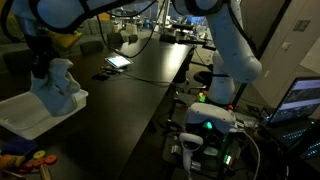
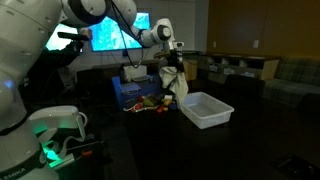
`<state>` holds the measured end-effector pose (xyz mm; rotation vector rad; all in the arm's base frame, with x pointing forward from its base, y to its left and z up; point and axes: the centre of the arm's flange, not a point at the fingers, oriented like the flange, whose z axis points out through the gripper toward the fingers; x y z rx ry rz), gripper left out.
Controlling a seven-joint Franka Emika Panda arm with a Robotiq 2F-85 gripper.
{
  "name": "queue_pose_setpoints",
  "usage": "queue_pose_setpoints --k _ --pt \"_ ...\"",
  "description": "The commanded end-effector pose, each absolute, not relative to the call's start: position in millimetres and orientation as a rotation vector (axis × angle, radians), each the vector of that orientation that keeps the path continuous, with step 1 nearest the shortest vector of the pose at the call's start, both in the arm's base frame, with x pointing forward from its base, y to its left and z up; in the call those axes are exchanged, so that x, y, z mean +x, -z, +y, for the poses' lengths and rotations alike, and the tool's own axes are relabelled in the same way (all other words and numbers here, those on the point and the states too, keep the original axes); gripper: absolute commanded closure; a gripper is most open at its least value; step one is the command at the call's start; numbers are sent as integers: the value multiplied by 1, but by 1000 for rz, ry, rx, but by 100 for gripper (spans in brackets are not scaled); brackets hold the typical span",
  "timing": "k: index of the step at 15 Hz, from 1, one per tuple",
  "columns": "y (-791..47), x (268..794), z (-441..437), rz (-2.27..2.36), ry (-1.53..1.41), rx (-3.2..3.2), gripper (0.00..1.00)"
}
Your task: Use the white cloth to push the items on the table to the left and then put the cloth in the dish
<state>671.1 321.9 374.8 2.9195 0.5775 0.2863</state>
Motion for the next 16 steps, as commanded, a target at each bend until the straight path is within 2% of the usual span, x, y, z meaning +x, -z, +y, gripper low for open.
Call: queue_pose_setpoints --k 1,9,10,11,16 --pt "-377 748 326 536 -467 2913 100" --pt "-329 817 320 375 -723 2895 100" --pt "-322 824 315 326 -740 2890 75" --pt "-318 827 310 311 -711 2884 74" --pt "-322 809 293 237 -714 2871 37"
